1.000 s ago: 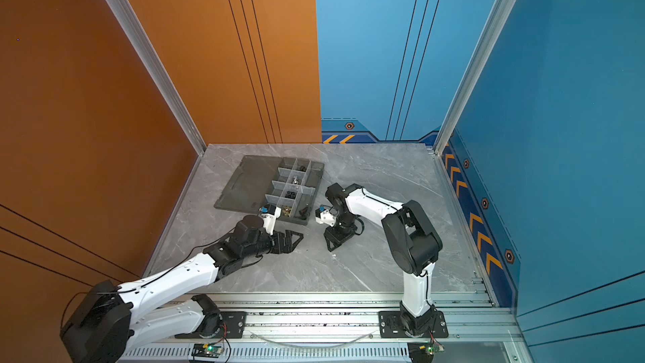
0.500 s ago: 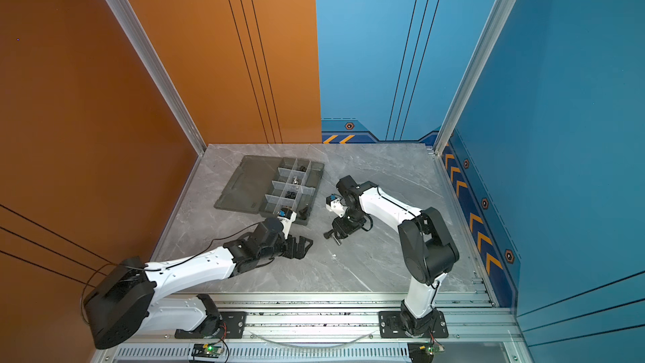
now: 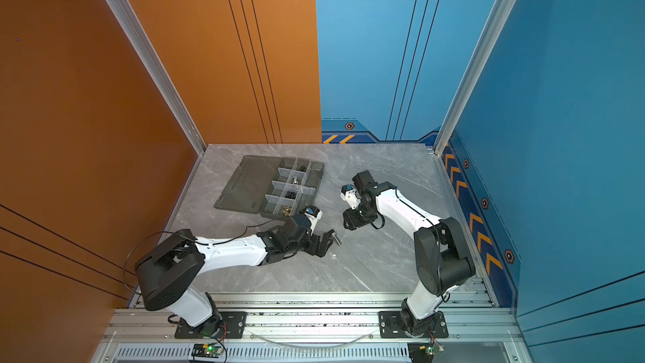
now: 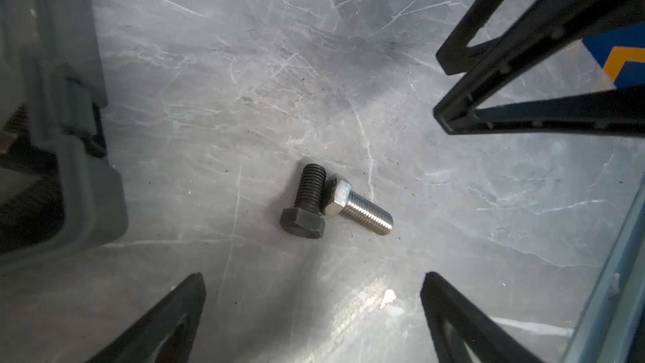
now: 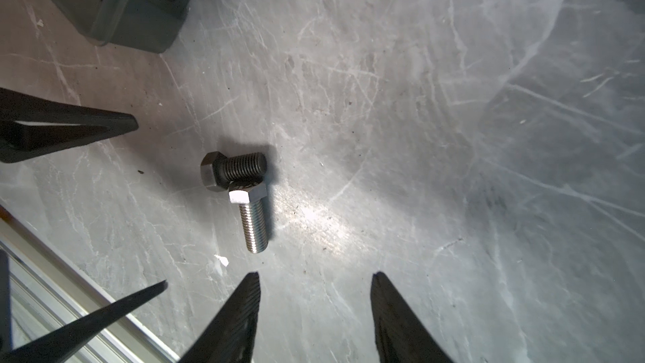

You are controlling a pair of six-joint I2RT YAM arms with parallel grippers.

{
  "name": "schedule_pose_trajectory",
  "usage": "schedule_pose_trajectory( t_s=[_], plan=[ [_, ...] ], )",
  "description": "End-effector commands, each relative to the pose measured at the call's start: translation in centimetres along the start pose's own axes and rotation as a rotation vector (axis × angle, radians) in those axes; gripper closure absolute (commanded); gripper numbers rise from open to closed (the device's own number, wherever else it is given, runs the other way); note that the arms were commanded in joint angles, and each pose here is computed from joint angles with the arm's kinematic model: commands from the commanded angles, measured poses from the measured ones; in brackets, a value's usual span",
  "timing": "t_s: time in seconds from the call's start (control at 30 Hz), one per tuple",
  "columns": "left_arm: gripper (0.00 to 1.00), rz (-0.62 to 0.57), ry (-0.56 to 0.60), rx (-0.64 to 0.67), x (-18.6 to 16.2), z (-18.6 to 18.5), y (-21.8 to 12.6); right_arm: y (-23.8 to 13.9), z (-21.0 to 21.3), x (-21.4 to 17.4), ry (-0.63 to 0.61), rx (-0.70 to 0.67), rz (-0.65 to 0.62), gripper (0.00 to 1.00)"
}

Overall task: Sort the screws and nuts into containers
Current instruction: 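Move the left gripper toward the remaining bolts while the right gripper lifts away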

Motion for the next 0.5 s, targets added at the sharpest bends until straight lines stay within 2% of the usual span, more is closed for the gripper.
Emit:
schedule_pose_trajectory(
  t_s=[0.0,0.23,0.47],
  plan=[
    [0.03,0.037,0.085,0.061,0.0,-0.2,0.6,-0.6,-0.2,0.1,0.025,0.014,-0.037,0.46],
    [0.07,0.107,0.14,0.118,-0.9,0.2,1.9,-0.4,-0.5,0.1,0.04,0.021,-0.043,0.46],
    [0.06,0.163,0.191,0.168,-1.5,0.9,2.8,-0.3,-0.4,0.0,0.046,0.038,-0.038,0.46]
  ],
)
Point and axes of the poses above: each gripper's point midway between its finger pads, its own y axis out along the fingers, its own z axis along the line the jaws close on, x = y × z, the point moved 7 cm from there along -y, back along the fingers, and after that the axes turned 3 degrees about y, right-handed, at the moved point
